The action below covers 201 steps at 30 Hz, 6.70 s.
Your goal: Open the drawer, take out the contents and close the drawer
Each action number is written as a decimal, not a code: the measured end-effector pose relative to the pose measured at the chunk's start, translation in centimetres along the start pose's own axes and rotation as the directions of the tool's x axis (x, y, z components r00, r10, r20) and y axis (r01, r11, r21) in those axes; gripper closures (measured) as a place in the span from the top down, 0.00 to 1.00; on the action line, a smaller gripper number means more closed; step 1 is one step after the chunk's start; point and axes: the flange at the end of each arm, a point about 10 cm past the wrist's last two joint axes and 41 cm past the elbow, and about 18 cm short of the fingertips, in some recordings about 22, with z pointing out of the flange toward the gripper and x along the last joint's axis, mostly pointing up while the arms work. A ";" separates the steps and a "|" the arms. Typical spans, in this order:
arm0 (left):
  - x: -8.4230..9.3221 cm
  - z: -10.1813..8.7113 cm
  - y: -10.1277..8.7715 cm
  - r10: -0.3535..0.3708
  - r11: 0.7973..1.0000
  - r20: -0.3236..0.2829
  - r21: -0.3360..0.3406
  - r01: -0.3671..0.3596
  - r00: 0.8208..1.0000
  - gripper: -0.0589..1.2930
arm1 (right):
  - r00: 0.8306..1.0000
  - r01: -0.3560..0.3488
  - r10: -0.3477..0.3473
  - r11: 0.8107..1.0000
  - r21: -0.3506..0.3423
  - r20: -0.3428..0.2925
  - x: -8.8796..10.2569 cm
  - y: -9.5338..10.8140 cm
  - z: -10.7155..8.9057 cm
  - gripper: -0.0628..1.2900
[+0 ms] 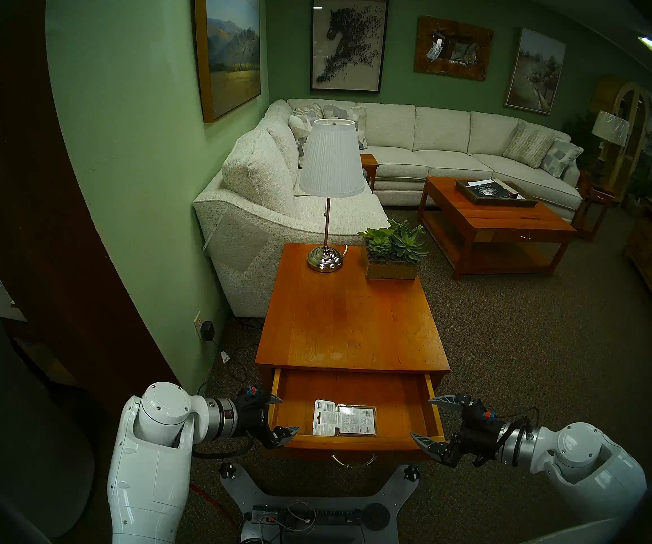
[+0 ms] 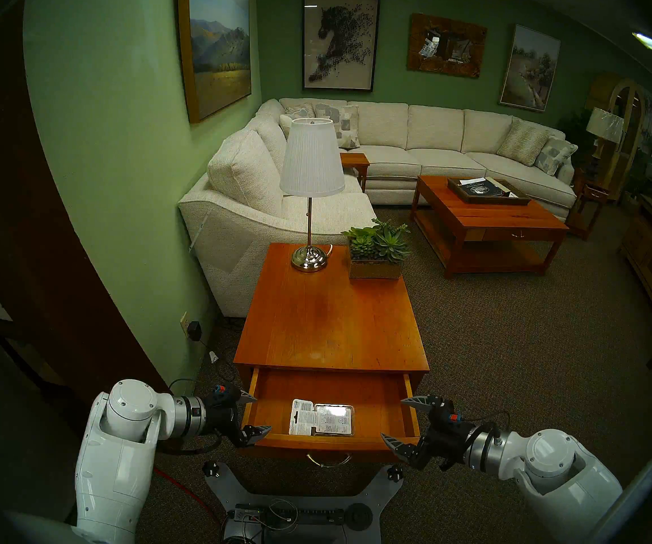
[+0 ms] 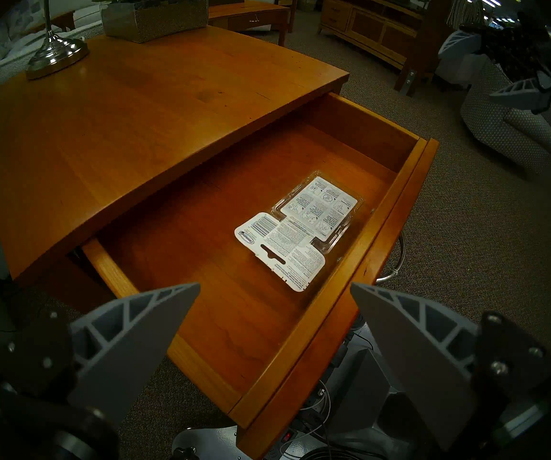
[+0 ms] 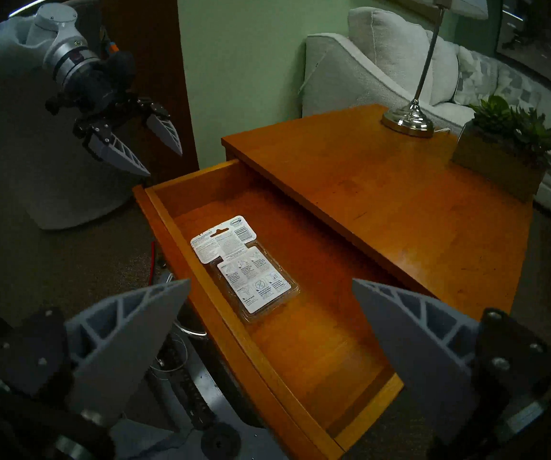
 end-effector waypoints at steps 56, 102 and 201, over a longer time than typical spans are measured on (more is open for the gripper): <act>3.2 5.3 -1.1 -0.239 0.970 0.140 -0.016 0.244 0.961 0.96 | 0.986 -0.051 0.083 0.976 -0.212 0.143 1.3 -3.9 -3.7 0.97; 3.7 15.3 -1.1 -0.224 0.974 0.237 0.075 0.212 0.945 0.96 | 0.987 -0.049 0.080 0.976 -0.210 0.141 1.4 -3.8 -3.7 0.97; 18.3 11.2 -9.6 -0.429 0.897 -0.051 0.089 0.432 0.902 0.03 | 0.987 -0.048 0.079 0.976 -0.211 0.142 1.4 -3.8 -3.7 0.97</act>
